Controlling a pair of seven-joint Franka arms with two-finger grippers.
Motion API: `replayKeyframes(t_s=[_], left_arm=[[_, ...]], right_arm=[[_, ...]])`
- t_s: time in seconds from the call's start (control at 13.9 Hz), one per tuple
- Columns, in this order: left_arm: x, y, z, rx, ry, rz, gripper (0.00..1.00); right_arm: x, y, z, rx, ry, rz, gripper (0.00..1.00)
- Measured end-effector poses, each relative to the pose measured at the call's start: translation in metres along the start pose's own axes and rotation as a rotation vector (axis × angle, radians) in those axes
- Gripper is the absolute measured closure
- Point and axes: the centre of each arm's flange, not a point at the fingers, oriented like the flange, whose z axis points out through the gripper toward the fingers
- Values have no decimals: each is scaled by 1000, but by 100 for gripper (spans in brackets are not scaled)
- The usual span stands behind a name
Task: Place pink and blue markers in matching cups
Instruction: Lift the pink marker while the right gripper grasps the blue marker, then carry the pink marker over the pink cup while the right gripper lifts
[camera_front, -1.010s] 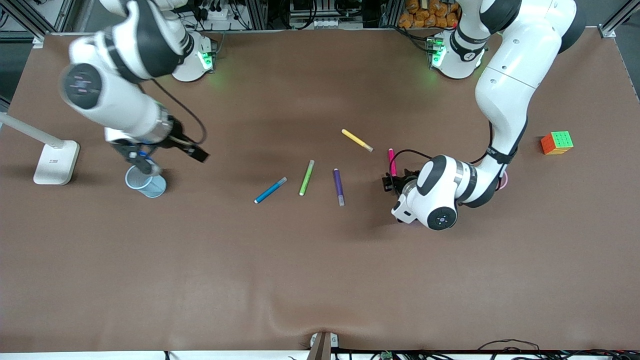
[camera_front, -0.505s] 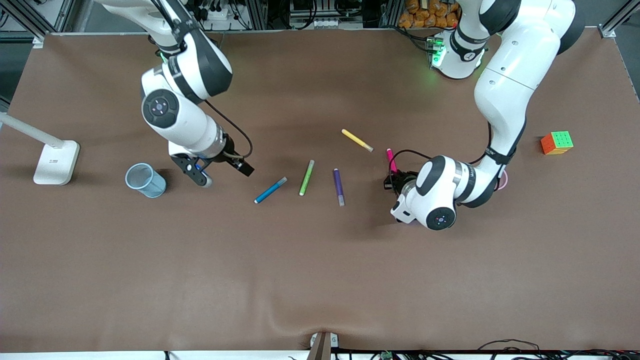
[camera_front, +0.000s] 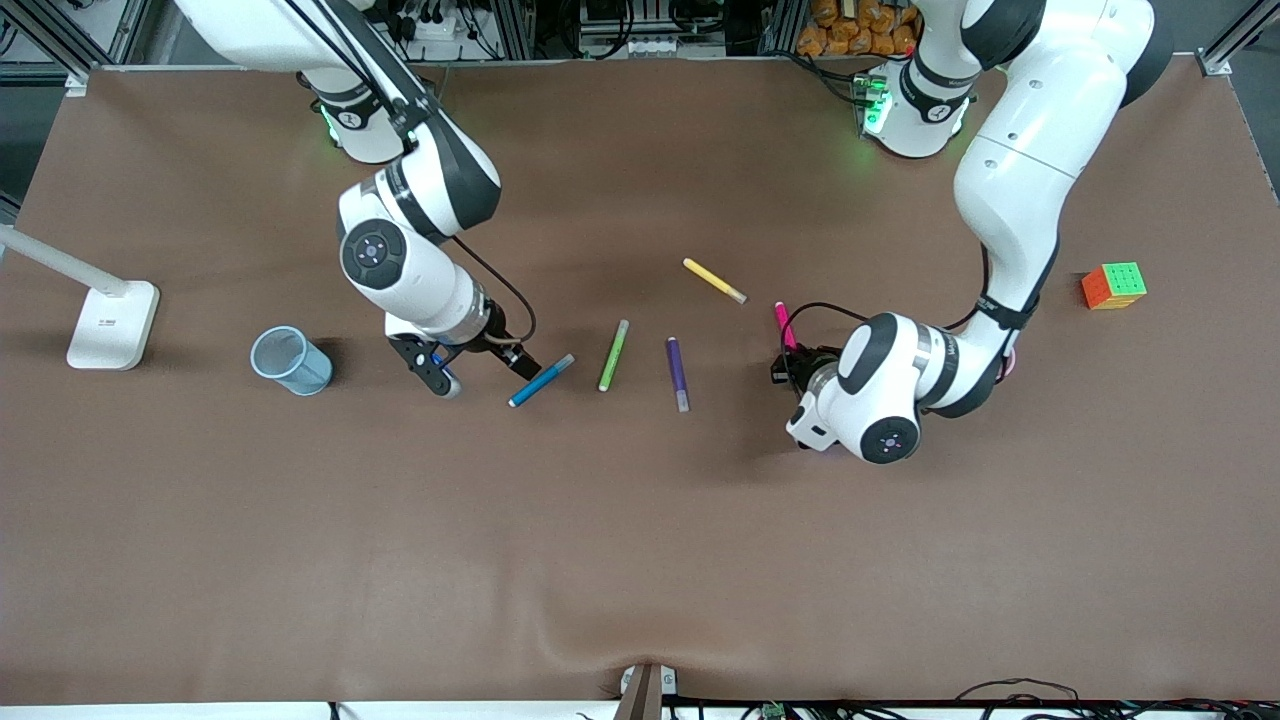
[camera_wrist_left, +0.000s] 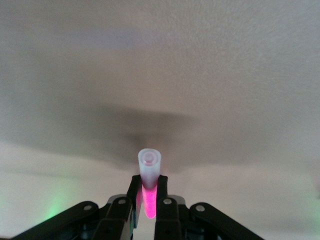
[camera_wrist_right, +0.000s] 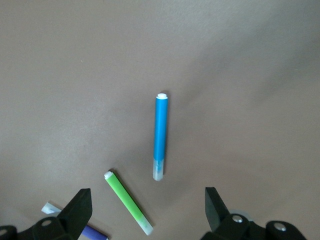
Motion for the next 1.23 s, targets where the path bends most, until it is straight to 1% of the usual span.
replayKeyframes(t_s=[0.29, 0.43, 0.65, 0.87, 1.01, 1.08, 1.23], left_arm=[[-21, -11, -58, -14, 62, -6, 85], [-32, -24, -93, -32, 107, -15, 85], [-60, -37, -148, -16, 222, -10, 85], [-94, -45, -191, -16, 300, -7, 85], [-105, -60, -214, -27, 337, -24, 85], [-108, -69, -224, -31, 354, -32, 85], [-114, -82, -239, -22, 391, -34, 85]], right_arm=[[-4, 0, 32, 20, 0, 6, 0], [-6, 2, 46, 31, 2, 4, 0], [-12, 5, 68, 44, 2, 16, 0], [-19, 4, 88, 52, -3, 29, 0], [-22, 6, 99, 40, -7, 25, 3], [-21, 7, 104, 31, -6, 20, 3], [-21, 10, 112, 19, -10, 20, 15]])
